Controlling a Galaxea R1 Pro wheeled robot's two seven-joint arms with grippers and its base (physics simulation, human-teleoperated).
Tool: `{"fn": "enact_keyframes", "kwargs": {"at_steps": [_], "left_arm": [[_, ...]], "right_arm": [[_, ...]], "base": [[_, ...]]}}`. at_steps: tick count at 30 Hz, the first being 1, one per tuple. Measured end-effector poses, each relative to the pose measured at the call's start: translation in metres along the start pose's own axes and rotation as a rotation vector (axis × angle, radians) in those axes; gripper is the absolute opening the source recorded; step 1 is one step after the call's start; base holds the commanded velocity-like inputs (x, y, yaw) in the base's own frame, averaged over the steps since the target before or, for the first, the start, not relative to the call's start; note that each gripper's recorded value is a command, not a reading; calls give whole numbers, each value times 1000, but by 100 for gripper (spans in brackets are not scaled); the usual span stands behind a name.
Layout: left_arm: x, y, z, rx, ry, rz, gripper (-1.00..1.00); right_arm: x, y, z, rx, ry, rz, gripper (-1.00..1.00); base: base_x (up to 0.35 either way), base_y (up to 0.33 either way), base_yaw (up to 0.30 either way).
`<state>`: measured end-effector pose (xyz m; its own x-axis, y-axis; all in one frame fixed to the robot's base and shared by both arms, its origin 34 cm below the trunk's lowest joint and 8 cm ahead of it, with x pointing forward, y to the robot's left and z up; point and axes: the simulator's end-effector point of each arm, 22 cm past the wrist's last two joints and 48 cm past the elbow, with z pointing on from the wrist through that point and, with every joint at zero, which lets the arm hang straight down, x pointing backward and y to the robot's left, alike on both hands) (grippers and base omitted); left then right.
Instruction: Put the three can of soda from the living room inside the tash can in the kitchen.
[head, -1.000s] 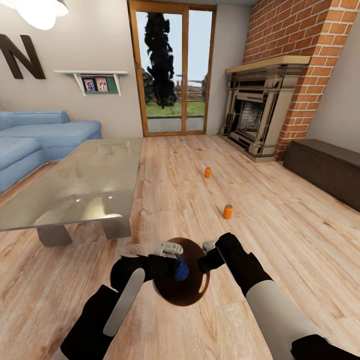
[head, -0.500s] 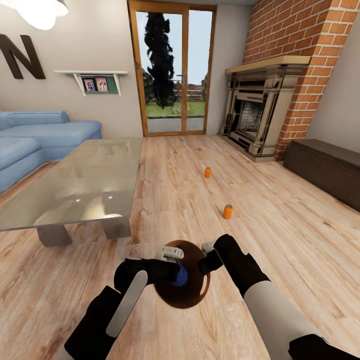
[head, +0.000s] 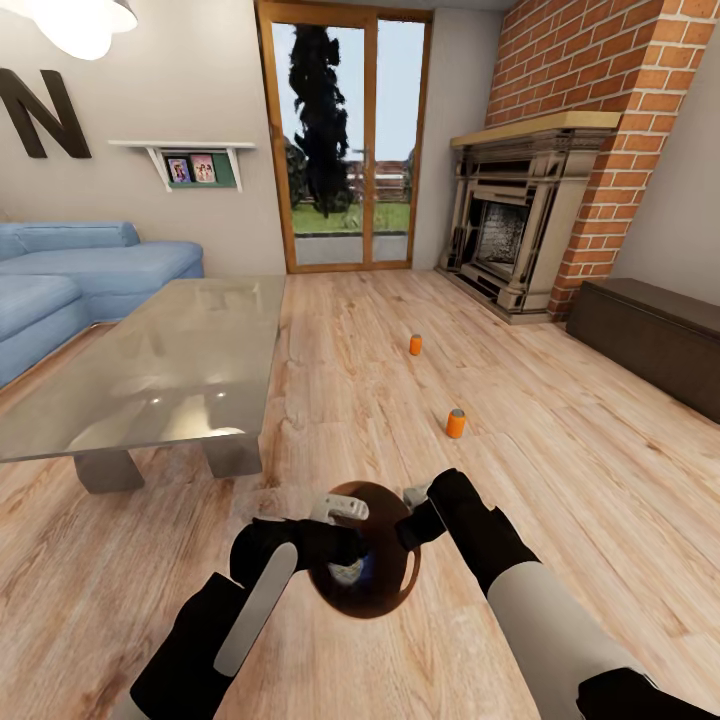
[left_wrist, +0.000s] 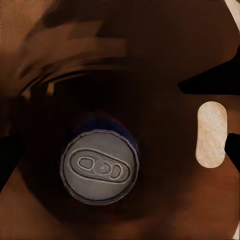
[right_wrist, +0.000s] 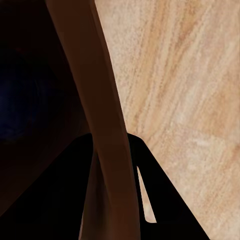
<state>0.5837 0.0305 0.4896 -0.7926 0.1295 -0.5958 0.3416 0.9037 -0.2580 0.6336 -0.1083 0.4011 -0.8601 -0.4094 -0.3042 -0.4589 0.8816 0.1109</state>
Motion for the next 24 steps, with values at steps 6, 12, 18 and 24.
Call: {"fn": "enact_keyframes", "kwargs": {"at_steps": [6, 12, 18, 24], "left_arm": [[-1, 0, -1, -1, -4, 1, 100], [-5, 0, -4, 3, -14, 5, 100], [-20, 4, -17, -20, -63, 33, 100], [-24, 1, -22, -9, -81, 33, 100]], "right_arm": [[-1, 0, -1, -2, -3, 1, -100], [-4, 1, -3, -4, -11, 2, -100], [4, 8, 3, -41, 11, 27, -100], [5, 6, 3, -34, 13, 24, -100]], "base": [[0, 0, 0], [0, 0, 0], [0, 0, 0], [0, 0, 0]]}}
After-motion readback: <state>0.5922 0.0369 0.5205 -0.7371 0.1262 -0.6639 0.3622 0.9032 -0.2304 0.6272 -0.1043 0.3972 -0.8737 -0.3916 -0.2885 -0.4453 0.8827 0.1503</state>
